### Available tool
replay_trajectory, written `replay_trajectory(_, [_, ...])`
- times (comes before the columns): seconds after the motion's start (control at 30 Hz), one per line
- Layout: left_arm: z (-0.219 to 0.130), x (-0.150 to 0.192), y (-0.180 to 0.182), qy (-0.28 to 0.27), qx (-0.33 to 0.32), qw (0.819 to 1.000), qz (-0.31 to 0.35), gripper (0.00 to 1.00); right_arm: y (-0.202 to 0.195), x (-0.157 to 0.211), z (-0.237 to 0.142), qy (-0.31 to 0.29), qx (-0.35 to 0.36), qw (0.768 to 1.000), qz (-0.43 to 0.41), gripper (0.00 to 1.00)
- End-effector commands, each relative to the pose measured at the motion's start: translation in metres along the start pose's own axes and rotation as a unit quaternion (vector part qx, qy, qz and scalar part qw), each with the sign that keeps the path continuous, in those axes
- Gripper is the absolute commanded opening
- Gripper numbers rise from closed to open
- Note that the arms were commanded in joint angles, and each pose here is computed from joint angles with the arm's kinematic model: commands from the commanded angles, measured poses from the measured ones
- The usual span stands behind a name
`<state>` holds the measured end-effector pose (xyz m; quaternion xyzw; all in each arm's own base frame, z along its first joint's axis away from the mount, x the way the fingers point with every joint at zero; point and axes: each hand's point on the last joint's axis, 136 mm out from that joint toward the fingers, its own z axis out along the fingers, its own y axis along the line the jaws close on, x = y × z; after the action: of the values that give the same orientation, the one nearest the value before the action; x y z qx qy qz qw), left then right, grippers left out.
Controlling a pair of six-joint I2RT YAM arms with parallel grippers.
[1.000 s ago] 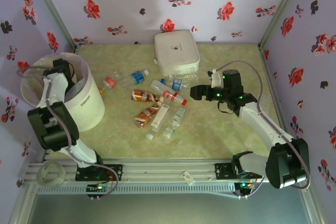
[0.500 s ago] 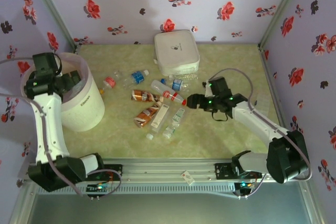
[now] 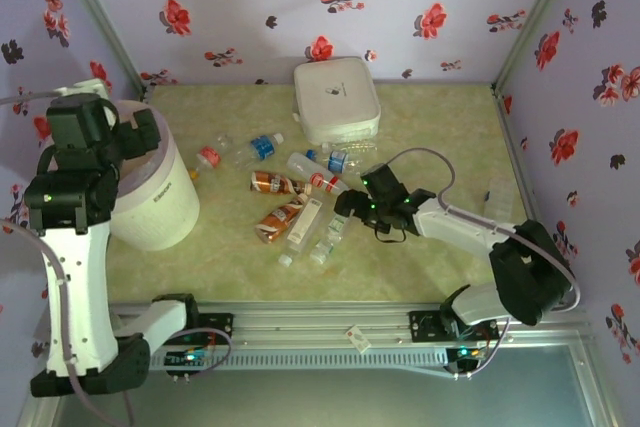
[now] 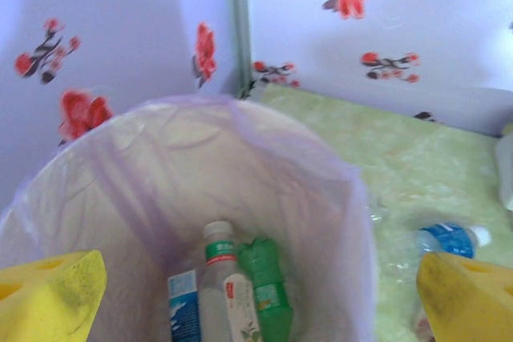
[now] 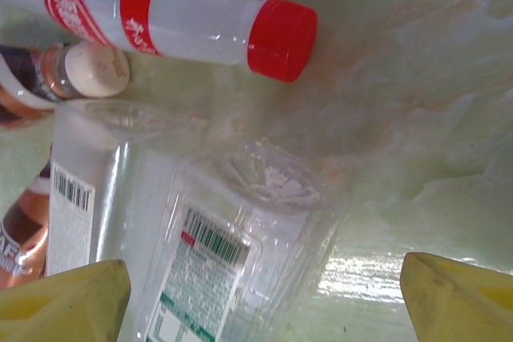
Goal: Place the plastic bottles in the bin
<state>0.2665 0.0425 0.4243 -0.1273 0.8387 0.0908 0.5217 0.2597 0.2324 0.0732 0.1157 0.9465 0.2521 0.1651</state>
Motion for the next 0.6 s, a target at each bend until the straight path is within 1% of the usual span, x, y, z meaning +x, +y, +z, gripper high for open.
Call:
replay_trajectory(0.0, [0.000, -0.007, -0.006, -0.008, -0.019, 1.000, 0.023, 1.00, -0.001, -0.010, 0.008, -0.030, 0.013, 0.999, 0.036, 0.87])
replay_trajectory(0.07, [0.002, -0.012, -0.018, -0.008, -0.010, 0.999, 0.042, 1.00, 0.000, -0.009, 0.013, -0.031, 0.014, 0.999, 0.040, 0.86])
replay_trajectory(0.27, [-0.004, -0.017, -0.075, -0.023, 0.054, 0.993, 0.099, 1.00, -0.003, -0.007, 0.023, -0.030, 0.019, 0.998, 0.046, 0.85])
replay_trajectory(0.37, [0.001, -0.012, -0.088, -0.017, 0.056, 0.991, 0.124, 1.00, -0.003, -0.007, 0.027, -0.028, 0.020, 0.999, 0.042, 0.89])
replay_trajectory(0.47, [0.007, -0.005, -0.096, -0.010, 0.060, 0.989, 0.133, 1.00, -0.004, -0.008, 0.030, -0.029, 0.026, 0.998, 0.039, 0.93])
replay_trajectory(0.57, [0.009, 0.002, -0.101, -0.007, 0.066, 0.989, 0.132, 1.00, -0.003, -0.010, 0.033, -0.031, 0.026, 0.998, 0.037, 0.93])
